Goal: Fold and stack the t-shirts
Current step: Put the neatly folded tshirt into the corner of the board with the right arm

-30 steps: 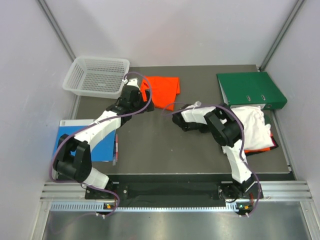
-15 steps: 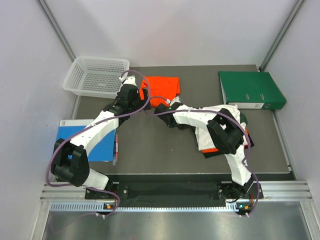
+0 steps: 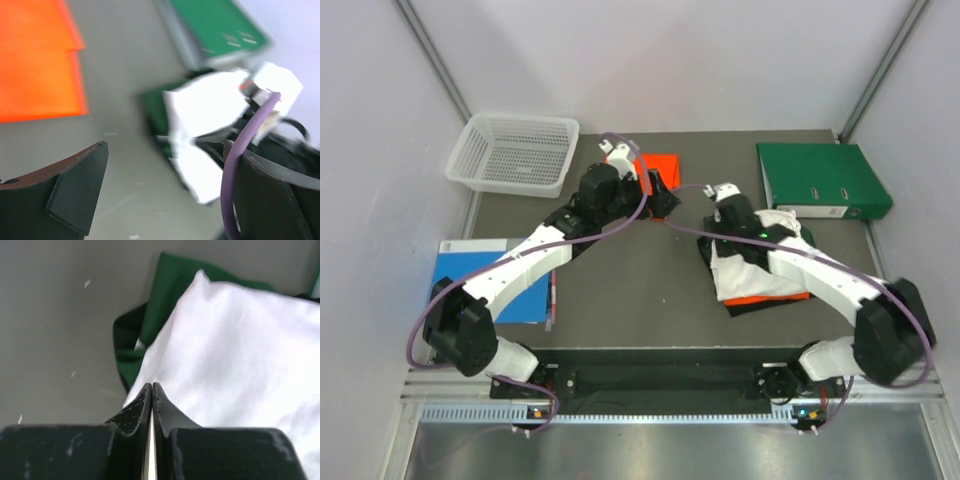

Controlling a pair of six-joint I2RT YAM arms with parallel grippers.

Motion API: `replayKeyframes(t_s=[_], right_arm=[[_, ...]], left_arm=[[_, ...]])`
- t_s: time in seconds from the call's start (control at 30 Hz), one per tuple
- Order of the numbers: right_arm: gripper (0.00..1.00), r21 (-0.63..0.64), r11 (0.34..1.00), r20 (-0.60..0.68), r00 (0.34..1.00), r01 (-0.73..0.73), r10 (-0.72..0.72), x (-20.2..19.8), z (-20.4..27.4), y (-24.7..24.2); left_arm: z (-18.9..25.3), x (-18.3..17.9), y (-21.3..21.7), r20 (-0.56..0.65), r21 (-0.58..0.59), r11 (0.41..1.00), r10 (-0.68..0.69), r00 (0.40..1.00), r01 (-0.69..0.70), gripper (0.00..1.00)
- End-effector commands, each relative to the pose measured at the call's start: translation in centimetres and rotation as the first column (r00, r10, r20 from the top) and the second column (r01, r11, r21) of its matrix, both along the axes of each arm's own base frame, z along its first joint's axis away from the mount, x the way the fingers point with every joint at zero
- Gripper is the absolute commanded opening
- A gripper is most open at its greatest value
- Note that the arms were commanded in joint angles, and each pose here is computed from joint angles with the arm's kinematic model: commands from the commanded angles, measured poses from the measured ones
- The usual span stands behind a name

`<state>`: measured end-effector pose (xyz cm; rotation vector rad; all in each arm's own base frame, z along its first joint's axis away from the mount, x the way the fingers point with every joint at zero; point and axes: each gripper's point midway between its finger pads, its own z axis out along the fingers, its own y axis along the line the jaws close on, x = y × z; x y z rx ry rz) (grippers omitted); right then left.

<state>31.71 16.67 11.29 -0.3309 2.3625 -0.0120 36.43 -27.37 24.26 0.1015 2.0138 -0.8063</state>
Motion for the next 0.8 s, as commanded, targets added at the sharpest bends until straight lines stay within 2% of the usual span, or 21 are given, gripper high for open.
replayKeyframes(t_s=[0.0, 0.03, 0.17, 0.33, 0.47, 0.53, 0.67, 0.77], right_arm=[[0.00, 0.510, 0.857, 0.286, 0.925, 0.074, -0.250, 3.0, 10.9, -6.2], [0.00, 0.528, 0.848, 0.262, 0.940, 0.050, -0.219, 2.4, 10.2, -6.1], [0.00, 0.573, 0.817, 0.236, 0.942, 0.062, -0.237, 2.4, 9.2, -8.7], [0.00, 0.671, 0.740, 0.256, 0.952, -0.048, -0.170, 1.7, 9.7, -7.7], [0.00, 0.736, 0.677, 0.210, 0.948, 0.009, -0.240, 2.4, 7.6, -11.0], [0.00, 0.776, 0.630, 0.160, 0.962, 0.016, -0.221, 2.3, 5.6, -11.3], [0.00, 0.724, 0.689, 0.113, 0.977, 0.043, -0.180, 2.3, 3.9, -11.0], [0.00, 0.718, 0.694, 0.113, 0.976, 0.048, -0.185, 2.4, 4.0, -11.2]], left_arm=[[-8.8, 2.9, 12.3, -0.083, 0.369, 0.865, 0.395, 0.915, -0.340, 0.99], [-9.0, 2.9, 12.2, -0.088, 0.370, 0.865, 0.395, 0.914, -0.339, 0.99], [-9.8, 3.0, 11.6, -0.118, 0.370, 0.875, 0.378, 0.918, -0.313, 0.99], [-10.4, 3.2, 11.4, -0.138, 0.377, 0.875, 0.377, 0.916, -0.303, 0.99], [-10.8, 3.1, 11.5, -0.144, 0.390, 0.870, 0.382, 0.913, -0.303, 0.99], [-10.8, 3.1, 11.7, -0.144, 0.393, 0.867, 0.388, 0.910, -0.307, 0.99], [-11.1, 3.2, 11.6, -0.147, 0.395, 0.867, 0.387, 0.910, -0.304, 0.99], [-11.4, 3.4, 11.3, -0.158, 0.393, 0.869, 0.386, 0.909, -0.301, 0.99]])
